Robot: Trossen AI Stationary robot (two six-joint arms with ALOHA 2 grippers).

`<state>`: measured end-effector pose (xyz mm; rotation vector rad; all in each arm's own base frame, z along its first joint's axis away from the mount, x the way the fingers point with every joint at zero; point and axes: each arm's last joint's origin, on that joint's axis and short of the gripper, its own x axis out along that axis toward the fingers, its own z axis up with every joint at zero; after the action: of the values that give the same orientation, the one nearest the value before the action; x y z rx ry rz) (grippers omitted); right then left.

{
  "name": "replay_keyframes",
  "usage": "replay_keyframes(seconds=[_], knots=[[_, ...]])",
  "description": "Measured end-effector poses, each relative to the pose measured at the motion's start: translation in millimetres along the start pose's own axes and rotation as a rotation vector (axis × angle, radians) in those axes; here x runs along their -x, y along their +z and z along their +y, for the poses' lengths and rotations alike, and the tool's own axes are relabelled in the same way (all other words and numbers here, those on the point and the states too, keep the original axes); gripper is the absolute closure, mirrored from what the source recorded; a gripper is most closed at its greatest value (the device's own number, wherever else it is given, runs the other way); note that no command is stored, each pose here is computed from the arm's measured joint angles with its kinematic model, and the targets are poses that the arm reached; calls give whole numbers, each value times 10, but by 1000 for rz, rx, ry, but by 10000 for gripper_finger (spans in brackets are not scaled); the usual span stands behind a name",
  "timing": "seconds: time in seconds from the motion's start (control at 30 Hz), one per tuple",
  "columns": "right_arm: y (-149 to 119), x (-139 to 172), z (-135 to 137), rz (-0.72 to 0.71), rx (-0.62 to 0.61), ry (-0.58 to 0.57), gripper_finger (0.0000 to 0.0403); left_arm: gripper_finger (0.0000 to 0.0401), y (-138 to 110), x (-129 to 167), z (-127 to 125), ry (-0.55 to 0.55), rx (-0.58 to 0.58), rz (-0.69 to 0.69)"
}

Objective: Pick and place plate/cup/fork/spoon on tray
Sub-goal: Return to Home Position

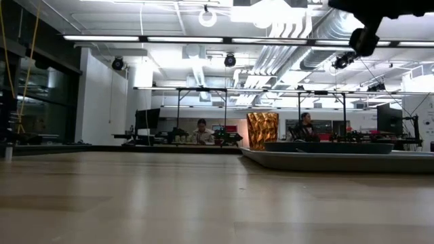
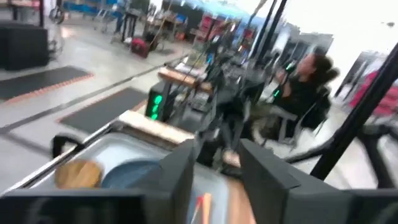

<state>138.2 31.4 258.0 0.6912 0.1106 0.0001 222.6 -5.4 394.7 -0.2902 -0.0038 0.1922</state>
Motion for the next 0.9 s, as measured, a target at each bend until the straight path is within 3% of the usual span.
replay_keyframes(seconds=[0.13, 0.2, 0.43, 0.67, 0.9], knots=[[101, 56, 22, -48, 49, 38, 403, 368, -219, 36, 107, -4, 16, 9], [153, 61, 48, -52, 72, 56, 403, 391, -402, 42, 161, -34, 47, -29], [276, 62, 138, -67, 118, 84, 403, 399, -986, 275, 482, -62, 144, -145], [301, 64, 135, -102, 35, 39, 403, 400, -1194, 683, 739, 5, 170, -143], [299, 61, 130, -104, 19, 29, 403, 401, -1386, 987, 808, -31, 216, -174]])
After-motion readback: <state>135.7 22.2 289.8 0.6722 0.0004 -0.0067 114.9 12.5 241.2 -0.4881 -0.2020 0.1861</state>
